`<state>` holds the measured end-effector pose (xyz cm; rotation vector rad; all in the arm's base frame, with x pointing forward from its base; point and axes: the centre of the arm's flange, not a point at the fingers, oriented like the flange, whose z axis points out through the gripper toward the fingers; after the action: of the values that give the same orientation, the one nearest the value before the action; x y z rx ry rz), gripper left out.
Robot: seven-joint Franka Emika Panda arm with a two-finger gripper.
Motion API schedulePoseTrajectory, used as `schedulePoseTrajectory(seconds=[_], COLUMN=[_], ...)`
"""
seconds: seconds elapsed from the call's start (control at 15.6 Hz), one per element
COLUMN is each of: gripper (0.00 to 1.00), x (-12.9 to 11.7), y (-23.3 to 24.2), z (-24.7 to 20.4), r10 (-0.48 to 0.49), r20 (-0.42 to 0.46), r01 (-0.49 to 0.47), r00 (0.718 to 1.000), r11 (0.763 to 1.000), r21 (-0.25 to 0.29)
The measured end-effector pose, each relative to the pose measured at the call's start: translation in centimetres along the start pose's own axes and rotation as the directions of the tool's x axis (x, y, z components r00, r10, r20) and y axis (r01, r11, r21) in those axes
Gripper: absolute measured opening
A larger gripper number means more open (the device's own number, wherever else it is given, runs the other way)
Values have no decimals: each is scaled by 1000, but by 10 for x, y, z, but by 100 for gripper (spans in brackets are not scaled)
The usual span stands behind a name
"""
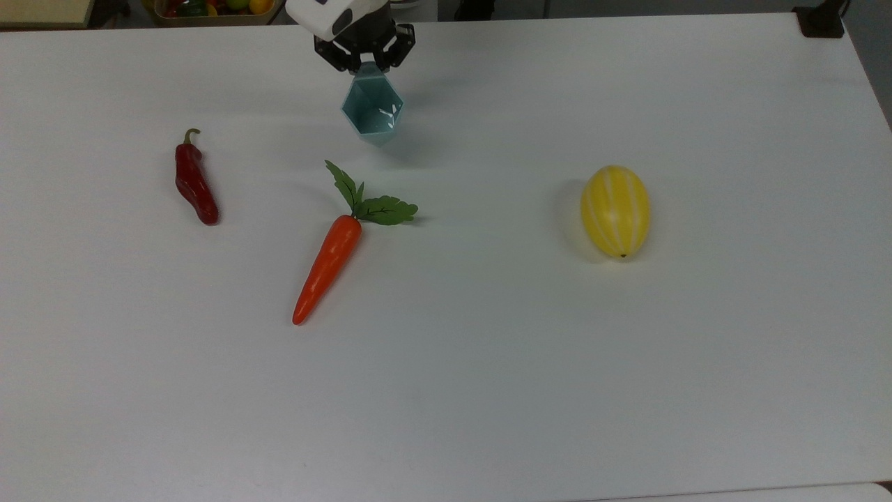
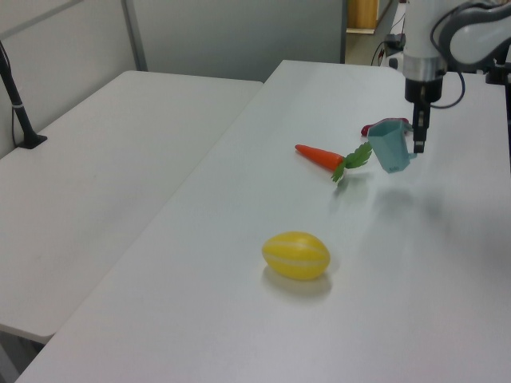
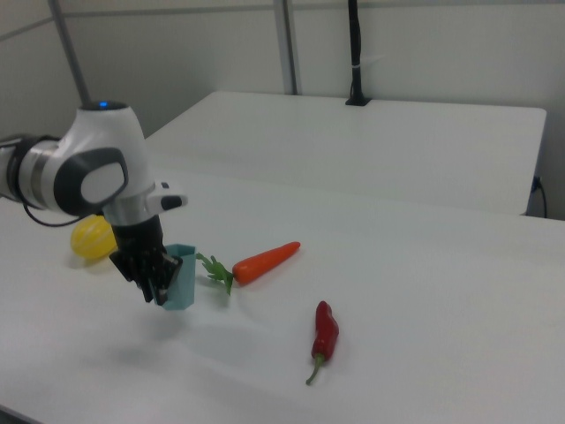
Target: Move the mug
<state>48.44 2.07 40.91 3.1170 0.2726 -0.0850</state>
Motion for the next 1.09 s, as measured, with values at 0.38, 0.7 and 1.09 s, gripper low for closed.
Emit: schedulePoseTrajectory(seconds=[0.38, 0.7, 1.09], gripper=[23, 23, 34], x=[-12, -14, -15], y=[-9, -21, -23], z=[44, 53, 54], r10=[-17, -43, -47], r20=[-59, -80, -78], r01=[16, 42, 46], r00=[998, 996, 996], r11=[1000, 999, 999], r21=[-9, -13, -14])
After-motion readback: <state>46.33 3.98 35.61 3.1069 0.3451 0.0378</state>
